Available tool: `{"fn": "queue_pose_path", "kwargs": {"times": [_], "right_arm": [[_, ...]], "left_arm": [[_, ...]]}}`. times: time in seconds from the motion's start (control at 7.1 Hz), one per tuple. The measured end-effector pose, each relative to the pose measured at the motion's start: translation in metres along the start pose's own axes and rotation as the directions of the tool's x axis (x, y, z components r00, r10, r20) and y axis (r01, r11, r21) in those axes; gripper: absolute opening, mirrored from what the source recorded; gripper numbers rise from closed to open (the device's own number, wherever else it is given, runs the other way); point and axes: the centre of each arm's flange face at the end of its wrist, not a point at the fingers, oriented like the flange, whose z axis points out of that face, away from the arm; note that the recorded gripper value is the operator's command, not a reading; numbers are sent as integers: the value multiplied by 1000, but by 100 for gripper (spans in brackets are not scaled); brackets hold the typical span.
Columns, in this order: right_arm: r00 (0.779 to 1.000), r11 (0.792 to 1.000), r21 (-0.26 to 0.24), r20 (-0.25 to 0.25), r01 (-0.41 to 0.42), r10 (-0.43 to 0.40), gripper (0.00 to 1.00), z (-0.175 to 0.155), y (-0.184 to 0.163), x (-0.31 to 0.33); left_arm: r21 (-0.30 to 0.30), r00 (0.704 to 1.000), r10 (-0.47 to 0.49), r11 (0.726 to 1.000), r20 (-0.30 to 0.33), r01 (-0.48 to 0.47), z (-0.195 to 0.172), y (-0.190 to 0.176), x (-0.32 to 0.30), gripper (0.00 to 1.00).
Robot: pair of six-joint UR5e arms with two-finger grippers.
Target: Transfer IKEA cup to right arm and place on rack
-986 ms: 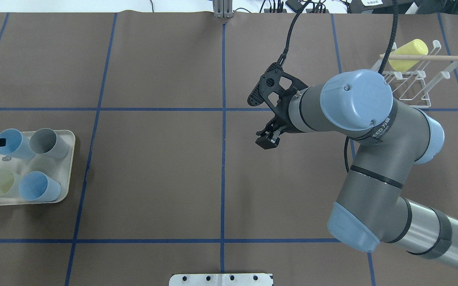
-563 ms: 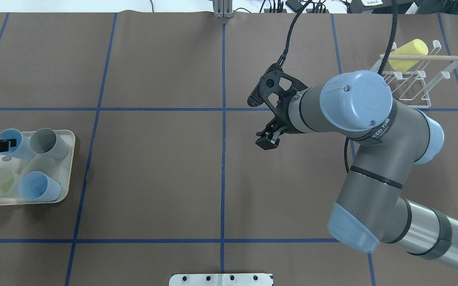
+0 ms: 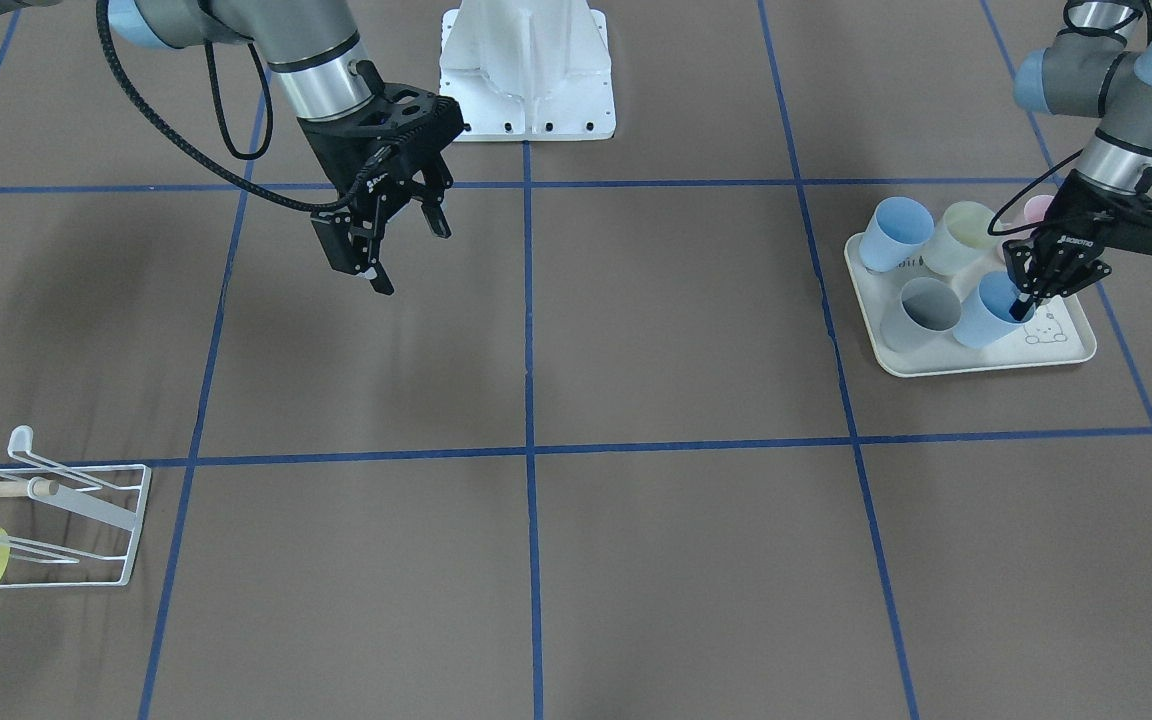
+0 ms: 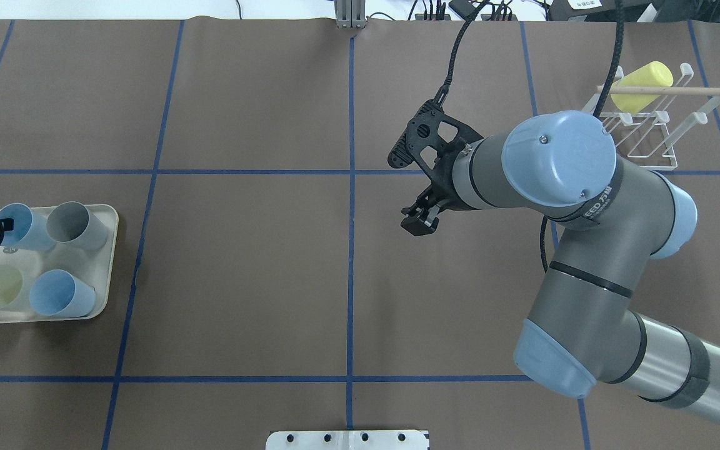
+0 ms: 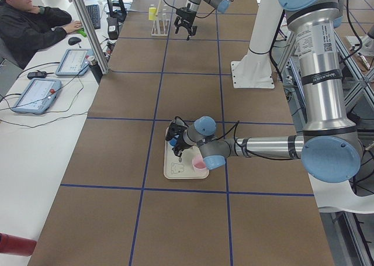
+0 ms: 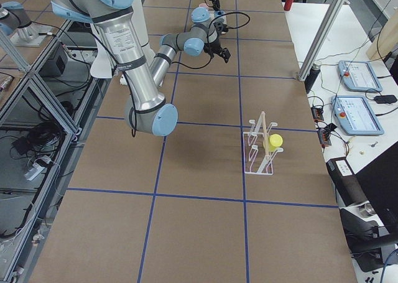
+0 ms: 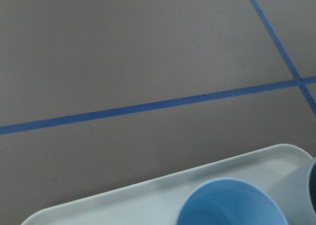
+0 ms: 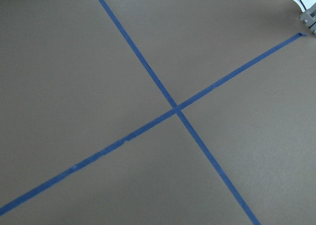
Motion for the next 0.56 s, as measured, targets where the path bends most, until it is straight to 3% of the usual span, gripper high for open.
{"fn": "queue_pose_path", "kwargs": {"times": [0.42, 0.56], "right_arm": [[1000, 1000, 24, 14, 10, -10, 99, 2, -1, -8], [999, 998, 54, 31, 19, -20, 99, 6, -1, -20]], "left_arm": [[89, 999, 31, 995, 35, -34, -32, -37, -26, 0], [102, 999, 41, 994, 5, -41, -46, -50, -17, 0]]}}
